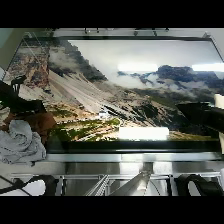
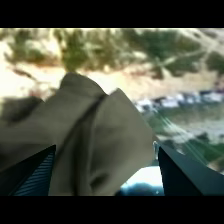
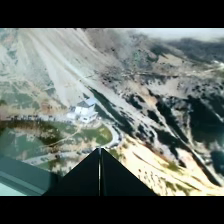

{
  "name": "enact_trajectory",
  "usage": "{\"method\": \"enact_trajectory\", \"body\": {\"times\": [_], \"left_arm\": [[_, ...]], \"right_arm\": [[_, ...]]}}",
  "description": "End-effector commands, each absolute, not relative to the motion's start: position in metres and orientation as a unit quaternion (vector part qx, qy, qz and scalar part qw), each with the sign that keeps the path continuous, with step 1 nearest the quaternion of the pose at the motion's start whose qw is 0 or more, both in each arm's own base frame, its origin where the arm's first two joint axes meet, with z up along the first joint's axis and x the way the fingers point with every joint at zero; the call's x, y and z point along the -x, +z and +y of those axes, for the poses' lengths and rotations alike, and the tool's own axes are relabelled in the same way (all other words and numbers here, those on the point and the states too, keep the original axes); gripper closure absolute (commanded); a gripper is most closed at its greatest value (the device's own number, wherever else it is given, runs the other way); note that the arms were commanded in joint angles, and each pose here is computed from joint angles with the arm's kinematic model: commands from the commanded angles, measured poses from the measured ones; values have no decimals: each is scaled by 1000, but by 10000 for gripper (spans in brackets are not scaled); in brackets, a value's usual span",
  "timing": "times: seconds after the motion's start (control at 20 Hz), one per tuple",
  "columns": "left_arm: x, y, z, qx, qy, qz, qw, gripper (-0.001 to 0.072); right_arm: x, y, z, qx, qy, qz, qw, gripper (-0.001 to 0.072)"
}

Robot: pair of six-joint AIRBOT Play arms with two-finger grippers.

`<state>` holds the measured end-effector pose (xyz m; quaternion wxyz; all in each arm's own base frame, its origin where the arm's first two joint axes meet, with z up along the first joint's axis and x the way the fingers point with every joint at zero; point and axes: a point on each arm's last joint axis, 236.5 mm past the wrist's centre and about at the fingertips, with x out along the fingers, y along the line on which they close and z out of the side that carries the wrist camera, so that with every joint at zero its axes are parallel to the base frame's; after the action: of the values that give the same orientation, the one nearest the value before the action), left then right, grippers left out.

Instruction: Fold the shirts.

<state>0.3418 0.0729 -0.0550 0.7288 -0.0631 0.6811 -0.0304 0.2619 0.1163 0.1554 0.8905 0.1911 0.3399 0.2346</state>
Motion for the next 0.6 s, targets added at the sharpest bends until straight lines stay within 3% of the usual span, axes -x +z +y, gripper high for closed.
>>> {"method": "enact_trajectory", "body": {"times": [0.0,0.15,0.2,0.25,0.3,0.35,0.55], "left_arm": [[-332,-87,97,24,-23,732,681,-13],[-318,-101,108,-13,-18,765,644,-11],[-317,-104,108,-27,-20,770,638,34],[-317,-108,105,-43,-24,774,631,182],[-319,-111,104,-66,-27,777,625,476],[-321,-113,100,-91,-33,778,620,717],[-353,-94,77,-168,-49,751,637,692]], "right_arm": [[-262,155,117,-191,235,341,890,695],[-262,155,117,-191,235,341,890,695],[-262,155,117,-191,235,340,890,694],[-262,155,117,-191,235,340,890,695],[-262,156,116,-191,234,339,891,694],[-263,156,116,-192,234,337,892,695],[-263,156,116,-191,234,338,891,695]]}}
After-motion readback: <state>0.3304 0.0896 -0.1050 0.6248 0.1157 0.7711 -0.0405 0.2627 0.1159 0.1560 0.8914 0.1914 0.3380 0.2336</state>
